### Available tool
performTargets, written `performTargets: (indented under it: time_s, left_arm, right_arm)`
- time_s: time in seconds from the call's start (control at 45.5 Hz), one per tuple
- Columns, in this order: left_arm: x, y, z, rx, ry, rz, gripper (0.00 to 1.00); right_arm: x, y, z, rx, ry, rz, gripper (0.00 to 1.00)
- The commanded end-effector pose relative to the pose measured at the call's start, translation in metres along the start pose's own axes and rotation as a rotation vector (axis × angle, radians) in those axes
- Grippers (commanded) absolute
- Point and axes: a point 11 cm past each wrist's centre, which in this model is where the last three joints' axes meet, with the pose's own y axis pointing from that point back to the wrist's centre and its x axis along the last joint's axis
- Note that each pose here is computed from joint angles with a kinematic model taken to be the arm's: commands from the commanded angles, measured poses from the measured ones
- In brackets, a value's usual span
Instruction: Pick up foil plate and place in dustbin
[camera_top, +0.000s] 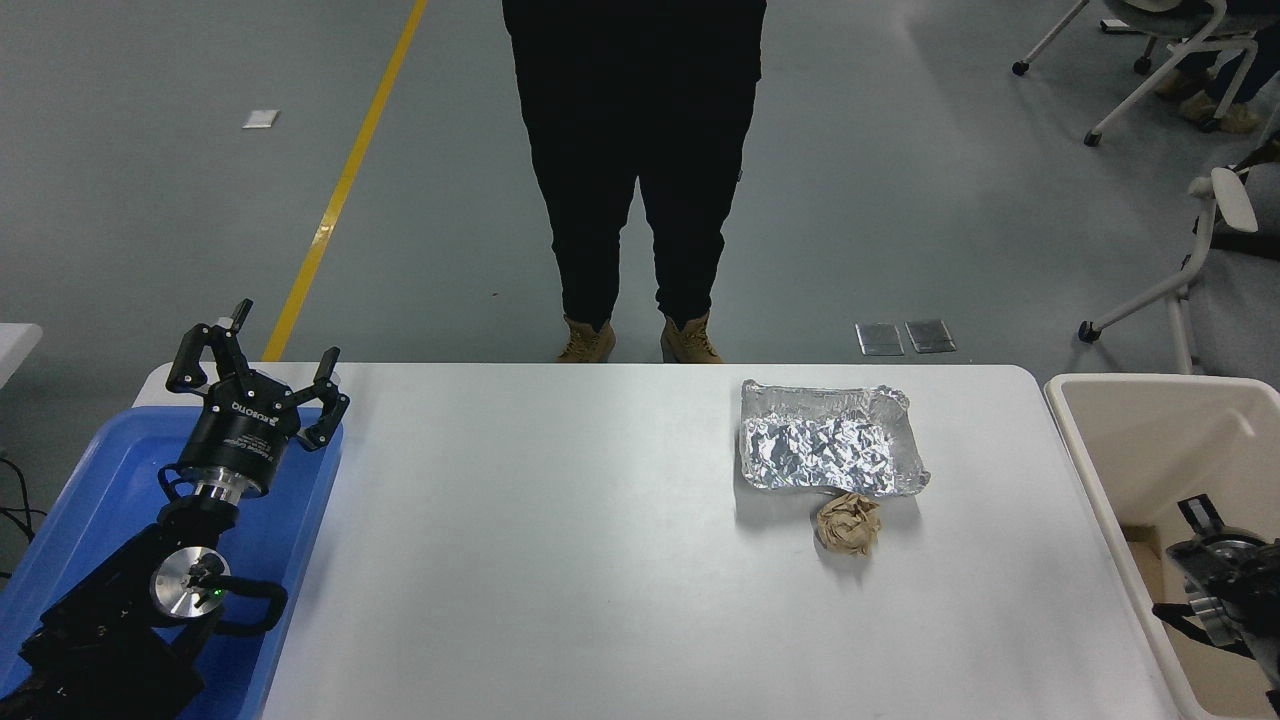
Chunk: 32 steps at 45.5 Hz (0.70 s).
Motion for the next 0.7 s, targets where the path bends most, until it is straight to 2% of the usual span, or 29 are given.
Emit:
performTargets:
  time_s: [0.0,0.681]
  left_arm:
    - [-0.0003,-0.0001,-0.0005,0.0,0.001,-0.001,0.98]
    - [-0.0003,-0.0001,-0.0005,0.0,0.001,-0.001,0.98]
  right_arm:
    - [-0.001,-0.0001,0.0017,-0.003,0.001,0.0,0.0]
    - [-0.0035,0.0,0.0044,-0.007,0.005,-0.001,0.0]
